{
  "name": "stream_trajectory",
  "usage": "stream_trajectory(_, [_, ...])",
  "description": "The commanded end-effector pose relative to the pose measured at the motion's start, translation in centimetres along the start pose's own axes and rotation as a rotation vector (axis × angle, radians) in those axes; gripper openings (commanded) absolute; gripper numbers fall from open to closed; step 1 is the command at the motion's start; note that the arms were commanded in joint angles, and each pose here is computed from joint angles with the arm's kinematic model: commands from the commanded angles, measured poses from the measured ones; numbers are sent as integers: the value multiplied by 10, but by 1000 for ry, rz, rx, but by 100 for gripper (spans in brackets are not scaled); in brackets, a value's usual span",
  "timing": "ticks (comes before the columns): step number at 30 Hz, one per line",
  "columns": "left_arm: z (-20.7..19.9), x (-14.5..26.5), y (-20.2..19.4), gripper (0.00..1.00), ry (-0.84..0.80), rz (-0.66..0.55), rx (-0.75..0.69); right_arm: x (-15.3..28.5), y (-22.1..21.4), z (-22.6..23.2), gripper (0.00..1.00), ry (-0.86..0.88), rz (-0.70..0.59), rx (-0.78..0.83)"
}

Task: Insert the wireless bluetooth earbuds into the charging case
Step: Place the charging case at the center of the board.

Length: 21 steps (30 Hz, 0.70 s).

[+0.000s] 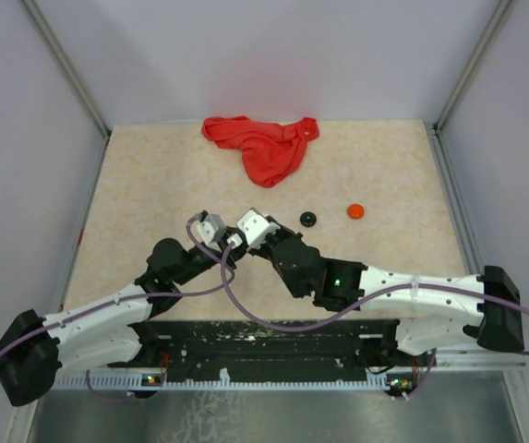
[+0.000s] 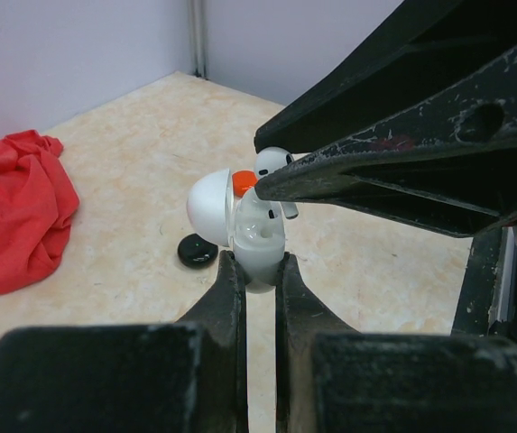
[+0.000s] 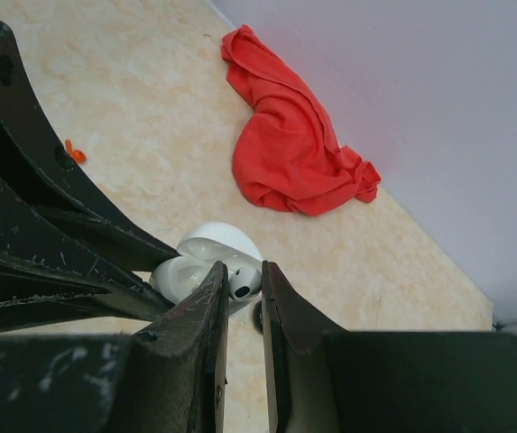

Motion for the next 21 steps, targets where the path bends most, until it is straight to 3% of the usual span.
stream_trajectory(1, [-2,-6,17,1,-20,-54,9,5,15,-5,13,-25,-72,-72])
stream_trajectory(21, [-9,-10,22,1,-56,-55,58,5,9,-2,12,-3,-117,-69])
Point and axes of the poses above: each gripper's point midway between its finger pads, its own x axis back along the fingers, its own z axis along the line the jaws close on, y = z × x, the point moved 10 cm from there along x, back along the fingers, and after that the axes turned 7 degrees about -x, right-handed, at the moved point
